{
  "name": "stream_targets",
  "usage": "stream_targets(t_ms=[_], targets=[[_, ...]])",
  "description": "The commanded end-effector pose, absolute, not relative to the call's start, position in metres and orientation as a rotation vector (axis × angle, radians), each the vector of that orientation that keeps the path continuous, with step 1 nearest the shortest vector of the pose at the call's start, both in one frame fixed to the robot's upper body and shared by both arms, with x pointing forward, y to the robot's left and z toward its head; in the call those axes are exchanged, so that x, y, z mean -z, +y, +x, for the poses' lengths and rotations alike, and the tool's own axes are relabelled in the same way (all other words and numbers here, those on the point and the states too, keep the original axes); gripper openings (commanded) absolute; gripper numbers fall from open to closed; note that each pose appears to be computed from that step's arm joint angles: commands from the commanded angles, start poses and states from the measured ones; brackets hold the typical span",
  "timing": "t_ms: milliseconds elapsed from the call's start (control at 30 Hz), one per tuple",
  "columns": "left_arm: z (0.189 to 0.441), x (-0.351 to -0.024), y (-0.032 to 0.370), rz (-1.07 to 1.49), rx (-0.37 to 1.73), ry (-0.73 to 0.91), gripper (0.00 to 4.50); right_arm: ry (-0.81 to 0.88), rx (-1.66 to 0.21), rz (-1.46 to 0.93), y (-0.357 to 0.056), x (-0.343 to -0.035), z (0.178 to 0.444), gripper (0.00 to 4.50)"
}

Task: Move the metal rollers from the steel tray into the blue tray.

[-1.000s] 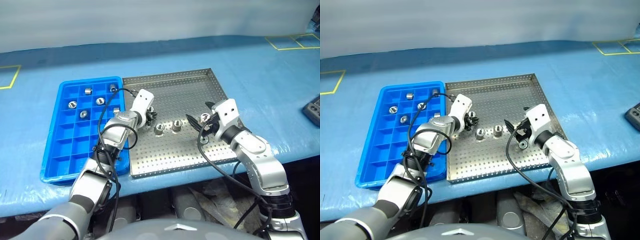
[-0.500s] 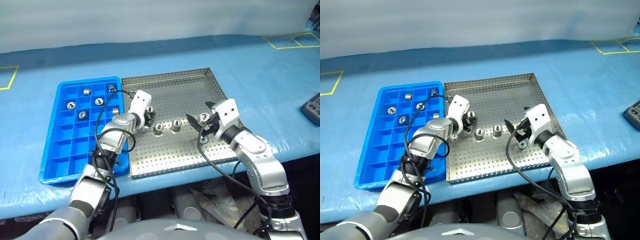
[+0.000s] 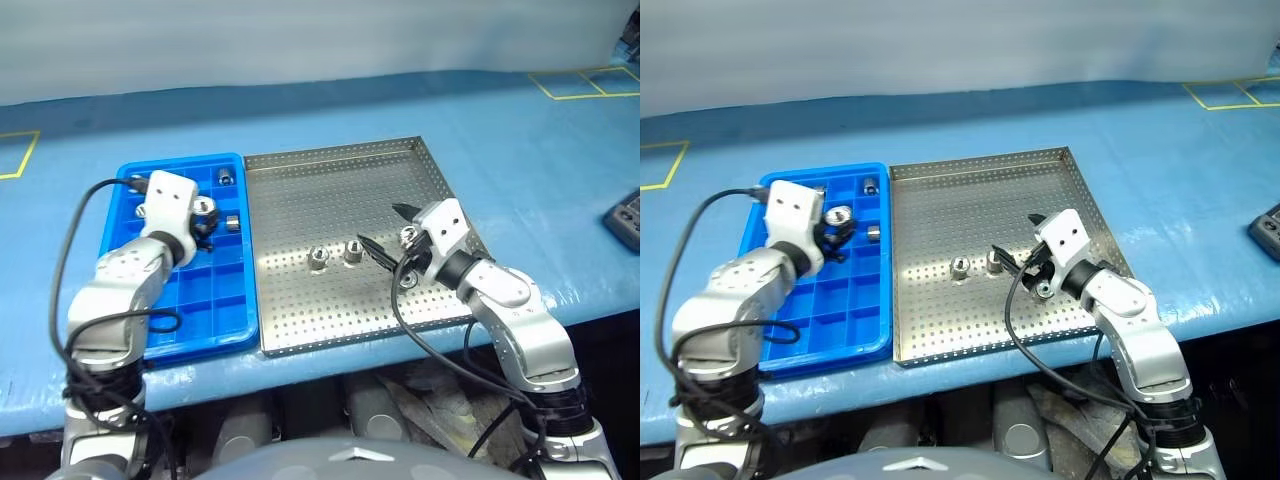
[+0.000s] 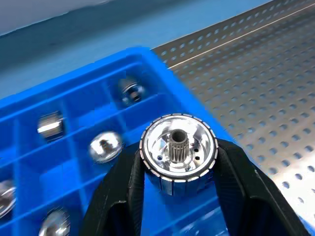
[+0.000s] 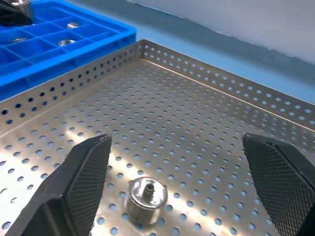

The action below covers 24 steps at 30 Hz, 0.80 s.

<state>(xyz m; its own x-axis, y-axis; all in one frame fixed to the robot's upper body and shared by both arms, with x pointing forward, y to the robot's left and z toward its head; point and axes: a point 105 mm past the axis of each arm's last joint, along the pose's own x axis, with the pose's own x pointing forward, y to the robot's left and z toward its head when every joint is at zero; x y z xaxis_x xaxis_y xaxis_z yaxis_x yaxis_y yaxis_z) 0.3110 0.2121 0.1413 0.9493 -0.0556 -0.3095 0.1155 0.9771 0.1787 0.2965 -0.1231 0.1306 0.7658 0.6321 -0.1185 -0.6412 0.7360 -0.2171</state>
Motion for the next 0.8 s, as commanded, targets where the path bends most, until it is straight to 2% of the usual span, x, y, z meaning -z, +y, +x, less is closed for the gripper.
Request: stream_targets(t_ms=[33,233,333,533,800], targets=[[0.297,-0.163,0.229,0.220,-0.019,0.242,1.85,-0.022,-0.769,-0.257,-0.112,-0.143,0.294,4.50],[0.280,-0.153,0.244,0.209,-0.114,0.287,1.85,-0.134,-1.040,-0.149,-0.075,-0.169,0.269,4.50],[0.274,-0.146,0.250,0.207,-0.146,0.313,1.85,-0.132,-1.113,-0.129,-0.064,-0.169,0.263,4.50],[0.264,-0.134,0.270,0.182,-0.227,0.355,1.85,-0.104,-1.188,-0.096,-0.045,-0.161,0.258,4.50],[0.274,-0.124,0.274,0.165,-0.239,0.371,1.85,-0.093,-1.250,-0.087,-0.029,-0.155,0.255,4.50]])
